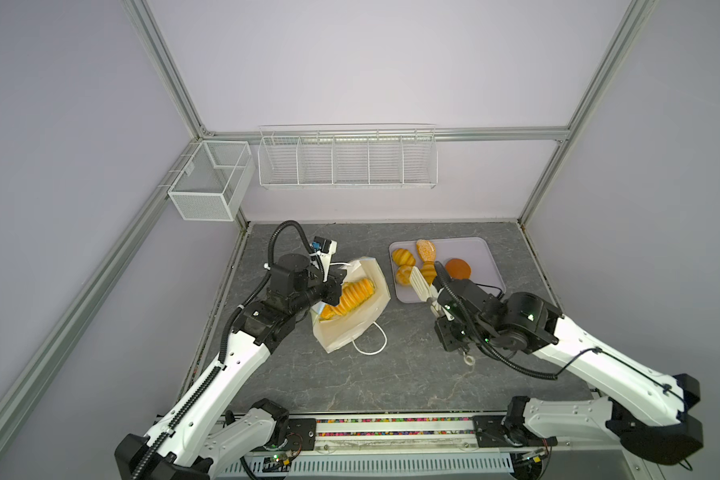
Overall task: Take the fake bread out of the paper bag
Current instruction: 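Move the empty tongs back toward the bag opening with the right gripper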
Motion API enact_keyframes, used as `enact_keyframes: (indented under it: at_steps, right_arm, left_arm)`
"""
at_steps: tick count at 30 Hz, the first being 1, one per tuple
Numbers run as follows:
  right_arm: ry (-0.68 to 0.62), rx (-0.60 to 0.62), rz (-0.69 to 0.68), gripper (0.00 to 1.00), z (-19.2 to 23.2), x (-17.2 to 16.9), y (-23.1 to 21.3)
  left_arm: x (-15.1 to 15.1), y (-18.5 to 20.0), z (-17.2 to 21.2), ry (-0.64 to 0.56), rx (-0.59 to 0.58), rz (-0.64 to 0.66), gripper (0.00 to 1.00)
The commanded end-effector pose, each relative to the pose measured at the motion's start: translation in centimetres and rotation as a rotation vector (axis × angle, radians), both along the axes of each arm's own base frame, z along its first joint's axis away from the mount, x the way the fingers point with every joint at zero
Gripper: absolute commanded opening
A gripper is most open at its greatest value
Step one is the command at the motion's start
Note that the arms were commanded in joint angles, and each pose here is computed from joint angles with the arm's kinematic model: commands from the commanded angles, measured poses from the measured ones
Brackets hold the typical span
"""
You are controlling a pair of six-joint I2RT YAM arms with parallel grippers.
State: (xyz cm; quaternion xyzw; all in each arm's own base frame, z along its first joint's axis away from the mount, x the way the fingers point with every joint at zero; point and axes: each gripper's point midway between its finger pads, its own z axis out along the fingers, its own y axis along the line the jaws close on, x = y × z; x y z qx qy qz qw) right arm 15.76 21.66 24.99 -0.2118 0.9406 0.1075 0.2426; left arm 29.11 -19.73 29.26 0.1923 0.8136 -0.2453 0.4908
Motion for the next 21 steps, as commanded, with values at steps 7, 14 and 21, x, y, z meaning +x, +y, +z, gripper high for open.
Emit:
enact_keyframes:
  at_steps: [7,14,21]
  right_arm:
    - [-0.069,0.069,0.027,0.18,2.5,-1.3,3.6]
    - [-0.145,0.068,0.022,0.18,4.0,0.6,3.3]
    - [-0.035,0.214,0.005,0.18,1.6,2.5,4.5]
  left_arm:
    - [0.4,2.9,0.8,-0.032,0.187,0.194,0.00]
    - [1.2,6.3,3.5,-0.080,0.436,0.315,0.00]
    - [3.4,4.6,1.9,-0.074,0.575,0.307,0.00]
